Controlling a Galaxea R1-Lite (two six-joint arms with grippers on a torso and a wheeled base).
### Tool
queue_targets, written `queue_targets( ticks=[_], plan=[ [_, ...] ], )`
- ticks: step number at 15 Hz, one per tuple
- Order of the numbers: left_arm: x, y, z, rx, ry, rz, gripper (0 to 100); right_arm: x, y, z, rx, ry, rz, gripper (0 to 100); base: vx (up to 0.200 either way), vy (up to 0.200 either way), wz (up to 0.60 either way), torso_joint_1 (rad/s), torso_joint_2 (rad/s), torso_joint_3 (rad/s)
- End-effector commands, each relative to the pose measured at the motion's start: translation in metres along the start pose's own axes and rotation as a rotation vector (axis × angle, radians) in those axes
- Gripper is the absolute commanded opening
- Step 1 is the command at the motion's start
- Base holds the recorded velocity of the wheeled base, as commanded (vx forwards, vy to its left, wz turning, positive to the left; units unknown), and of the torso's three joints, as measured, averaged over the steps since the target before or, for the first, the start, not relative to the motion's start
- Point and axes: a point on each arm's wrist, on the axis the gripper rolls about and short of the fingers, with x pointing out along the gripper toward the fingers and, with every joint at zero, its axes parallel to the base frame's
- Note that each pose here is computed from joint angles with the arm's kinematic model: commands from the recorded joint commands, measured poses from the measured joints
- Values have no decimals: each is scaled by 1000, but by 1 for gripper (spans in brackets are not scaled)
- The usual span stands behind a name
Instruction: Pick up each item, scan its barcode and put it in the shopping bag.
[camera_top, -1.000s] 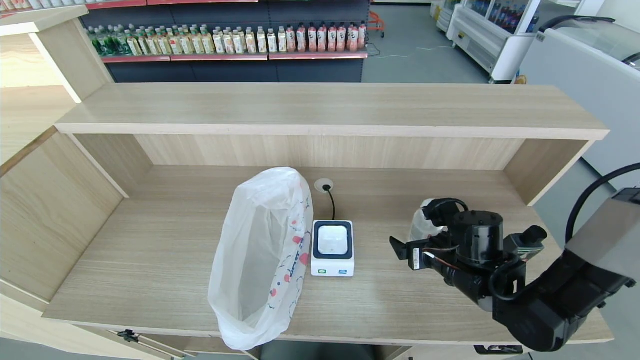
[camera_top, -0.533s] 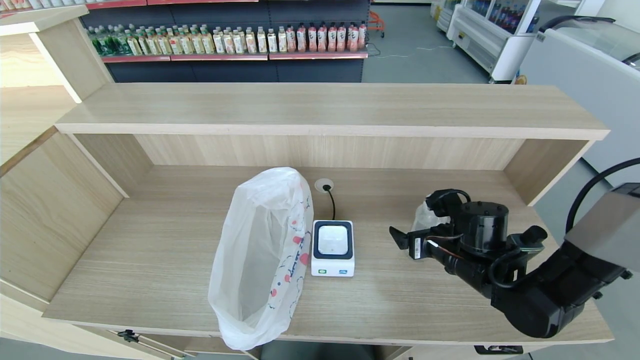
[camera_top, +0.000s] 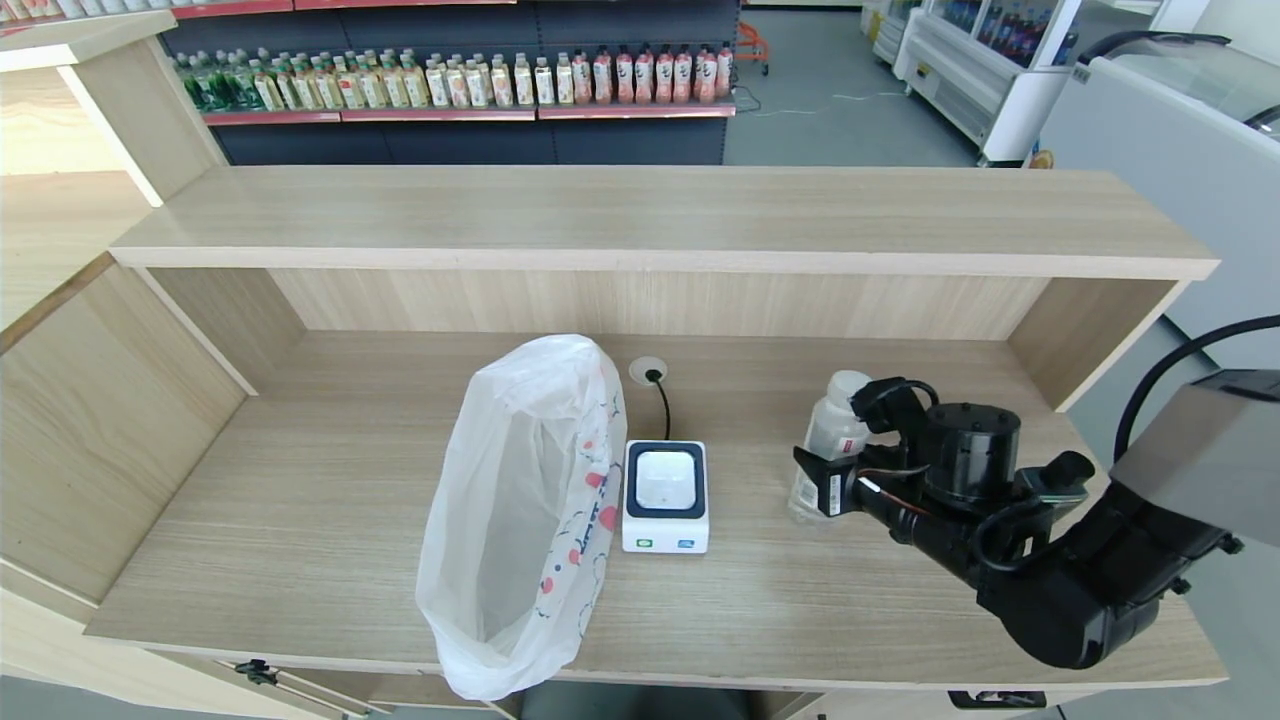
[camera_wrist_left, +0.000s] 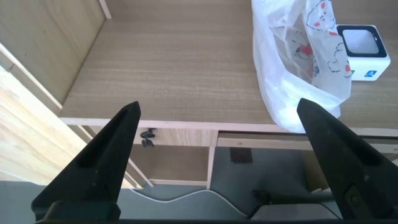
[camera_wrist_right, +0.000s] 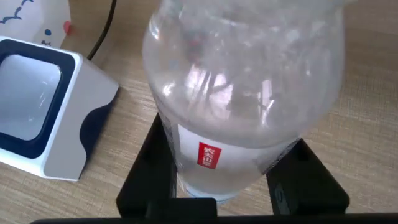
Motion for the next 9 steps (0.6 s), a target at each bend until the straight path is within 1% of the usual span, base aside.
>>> queue_targets(
  ticks=[1,5,7,9],
  plan=[
    [0,0,0,0,0,1,100,3,-1,-2,-5,4,-6,0,0,0,0,0,0,0],
    [0,0,0,-1,0,0,100,11,-6,-3,-18,0,-18,0,0,0,0,0,0,0],
    [0,0,0,0,0,1,100,18,-7,3,-17,-30,2,0,0,0,0,0,0,0],
    [0,0,0,0,0,1,100,22,-7,15,-11,-70,5,0,0,0,0,0,0,0]
  ],
)
